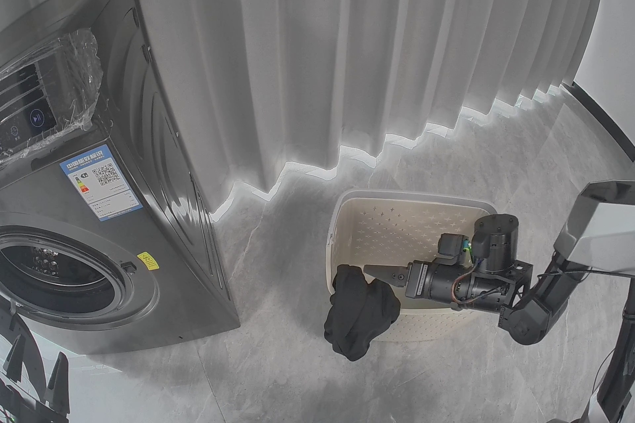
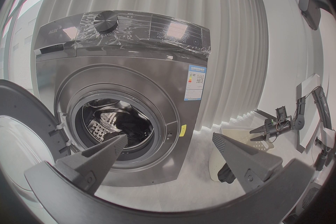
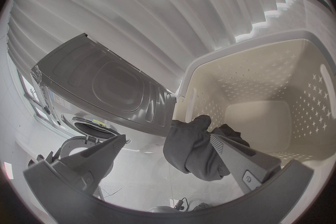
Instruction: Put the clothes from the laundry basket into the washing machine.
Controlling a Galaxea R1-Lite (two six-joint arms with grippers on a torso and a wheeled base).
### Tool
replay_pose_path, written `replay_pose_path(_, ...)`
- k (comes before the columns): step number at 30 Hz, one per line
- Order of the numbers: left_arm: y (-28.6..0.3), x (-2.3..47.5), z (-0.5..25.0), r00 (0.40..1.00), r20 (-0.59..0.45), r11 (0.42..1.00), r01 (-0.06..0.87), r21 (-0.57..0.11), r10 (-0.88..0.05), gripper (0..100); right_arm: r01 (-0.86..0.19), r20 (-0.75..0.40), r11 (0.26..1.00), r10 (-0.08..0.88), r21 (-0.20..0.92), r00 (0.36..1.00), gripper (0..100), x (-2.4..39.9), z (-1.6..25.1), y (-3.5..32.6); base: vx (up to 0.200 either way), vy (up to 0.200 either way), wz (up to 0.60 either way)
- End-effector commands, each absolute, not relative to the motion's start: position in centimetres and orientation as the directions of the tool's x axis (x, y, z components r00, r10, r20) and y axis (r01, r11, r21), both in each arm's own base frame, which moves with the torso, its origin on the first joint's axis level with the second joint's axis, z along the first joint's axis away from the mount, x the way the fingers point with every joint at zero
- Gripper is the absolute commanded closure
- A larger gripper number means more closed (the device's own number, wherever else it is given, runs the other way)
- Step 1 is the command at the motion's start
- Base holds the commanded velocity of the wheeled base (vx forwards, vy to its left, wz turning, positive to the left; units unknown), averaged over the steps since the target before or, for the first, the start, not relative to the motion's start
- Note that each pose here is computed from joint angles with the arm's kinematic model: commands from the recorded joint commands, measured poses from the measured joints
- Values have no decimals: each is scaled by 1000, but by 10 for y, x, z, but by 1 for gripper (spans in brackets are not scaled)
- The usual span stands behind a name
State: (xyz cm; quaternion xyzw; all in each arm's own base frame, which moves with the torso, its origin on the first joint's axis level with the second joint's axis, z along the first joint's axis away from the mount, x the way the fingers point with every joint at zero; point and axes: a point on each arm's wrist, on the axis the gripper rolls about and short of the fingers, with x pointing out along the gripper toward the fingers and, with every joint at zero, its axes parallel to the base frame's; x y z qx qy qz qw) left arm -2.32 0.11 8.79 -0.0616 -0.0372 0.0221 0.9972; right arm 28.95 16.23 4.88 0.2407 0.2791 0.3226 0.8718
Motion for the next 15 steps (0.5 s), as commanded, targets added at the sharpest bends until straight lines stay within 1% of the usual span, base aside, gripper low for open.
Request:
replay_pose_path(1, 1, -23, 83, 997, 67, 991, -40, -124, 49, 0, -430, -358, 673, 708, 601, 608, 0, 297, 30, 177, 0, 0, 0)
replay_pose_path(9, 1, -23, 83, 996, 69, 991, -40, -125, 49, 0, -417, -395, 682, 707, 600, 587, 0, 310, 3, 189, 0, 0, 0)
replay_pose_path(15, 1, -23, 83, 996, 69, 991, -40, -125, 49, 0, -419, -394, 684, 705, 597, 590, 0, 318, -5, 193, 0, 0, 0)
